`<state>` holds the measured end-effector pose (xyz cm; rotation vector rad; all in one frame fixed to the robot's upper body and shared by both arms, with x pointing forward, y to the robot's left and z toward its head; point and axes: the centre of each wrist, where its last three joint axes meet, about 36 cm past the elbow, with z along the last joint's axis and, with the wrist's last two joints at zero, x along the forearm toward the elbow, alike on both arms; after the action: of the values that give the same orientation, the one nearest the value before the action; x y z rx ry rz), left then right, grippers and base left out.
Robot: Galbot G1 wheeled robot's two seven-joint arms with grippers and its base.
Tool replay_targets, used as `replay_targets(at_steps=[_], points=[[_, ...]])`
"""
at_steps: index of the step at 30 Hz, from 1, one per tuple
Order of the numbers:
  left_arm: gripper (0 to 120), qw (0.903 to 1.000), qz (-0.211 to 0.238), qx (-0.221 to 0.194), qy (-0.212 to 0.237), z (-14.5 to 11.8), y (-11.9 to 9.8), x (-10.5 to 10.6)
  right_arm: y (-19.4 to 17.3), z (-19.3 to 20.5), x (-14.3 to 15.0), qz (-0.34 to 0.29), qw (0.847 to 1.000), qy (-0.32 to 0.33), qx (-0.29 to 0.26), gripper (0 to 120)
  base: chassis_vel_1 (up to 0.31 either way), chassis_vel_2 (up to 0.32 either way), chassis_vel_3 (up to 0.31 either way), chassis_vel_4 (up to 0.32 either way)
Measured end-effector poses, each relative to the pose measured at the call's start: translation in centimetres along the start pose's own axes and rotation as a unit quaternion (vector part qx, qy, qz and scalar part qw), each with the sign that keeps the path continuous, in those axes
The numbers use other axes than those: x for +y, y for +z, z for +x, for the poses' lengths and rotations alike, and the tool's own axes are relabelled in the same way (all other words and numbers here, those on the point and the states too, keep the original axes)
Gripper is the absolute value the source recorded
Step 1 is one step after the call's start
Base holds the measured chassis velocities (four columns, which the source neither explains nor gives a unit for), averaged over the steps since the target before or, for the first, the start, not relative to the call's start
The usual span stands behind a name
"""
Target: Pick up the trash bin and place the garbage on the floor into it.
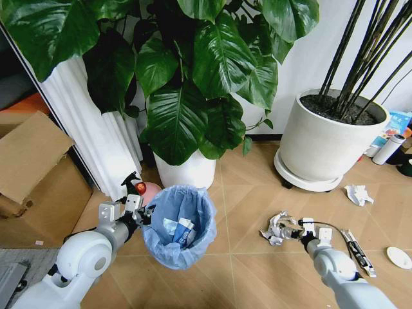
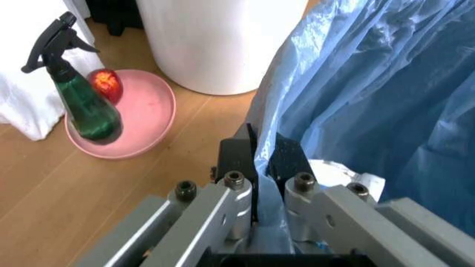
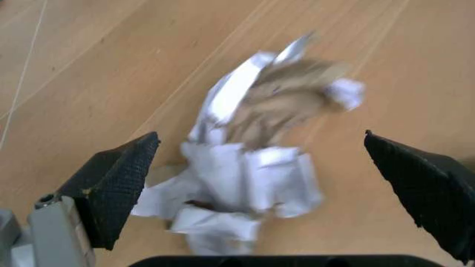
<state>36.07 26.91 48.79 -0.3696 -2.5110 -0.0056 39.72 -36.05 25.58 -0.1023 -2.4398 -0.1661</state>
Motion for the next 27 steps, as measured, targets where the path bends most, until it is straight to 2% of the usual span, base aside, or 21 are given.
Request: replay_targets(at_steps=[8, 14, 17, 20, 21, 23, 24, 27], points=[[0, 1.0, -0.003, 0.002, 0.001, 0.3, 0.3, -0.3, 1.6, -4.7, 3.7, -0.033, 0.999, 0.0, 0.029, 100, 0.0, 0.0, 0.0, 0.0], [0, 1.0, -0.006, 0.0, 0.003, 0.3, 0.1, -0.2, 2.7, -6.1, 3.8, -0.023, 0.999, 0.015, 0.033, 100, 0.0, 0.0, 0.0, 0.0], [0, 1.0, -0.007, 0.0, 0.003, 0.3, 0.0, -0.1, 2.9, -6.5, 3.9, -0.024, 0.999, 0.018, 0.034, 94, 0.0, 0.0, 0.0, 0.0], [0, 1.0, -0.008, 0.0, 0.004, 0.3, 0.0, 0.0, 3.4, -7.1, 3.9, -0.022, 0.999, 0.023, 0.031, 83, 0.0, 0.0, 0.0, 0.0], [0, 1.0, -0.008, 0.0, 0.004, 0.3, 0.0, 0.0, 3.4, -7.1, 3.9, -0.022, 0.999, 0.023, 0.031, 83, 0.0, 0.0, 0.0, 0.0], [0, 0.9999, -0.009, 0.001, 0.003, 0.4, 0.0, 0.0, 3.4, -7.4, 4.1, -0.024, 0.999, 0.025, 0.029, 69, 0.0, 0.0, 0.0, 0.0], [0, 0.9999, -0.009, 0.001, 0.003, 0.4, 0.0, 0.0, 3.4, -7.4, 4.1, -0.024, 0.999, 0.025, 0.029, 69, 0.0, 0.0, 0.0, 0.0], [0, 0.9999, -0.01, 0.001, 0.003, 0.4, -0.1, 0.1, 3.4, -7.5, 4.1, -0.025, 0.999, 0.025, 0.026, 54, 0.0, 0.0, 0.0, 0.0]])
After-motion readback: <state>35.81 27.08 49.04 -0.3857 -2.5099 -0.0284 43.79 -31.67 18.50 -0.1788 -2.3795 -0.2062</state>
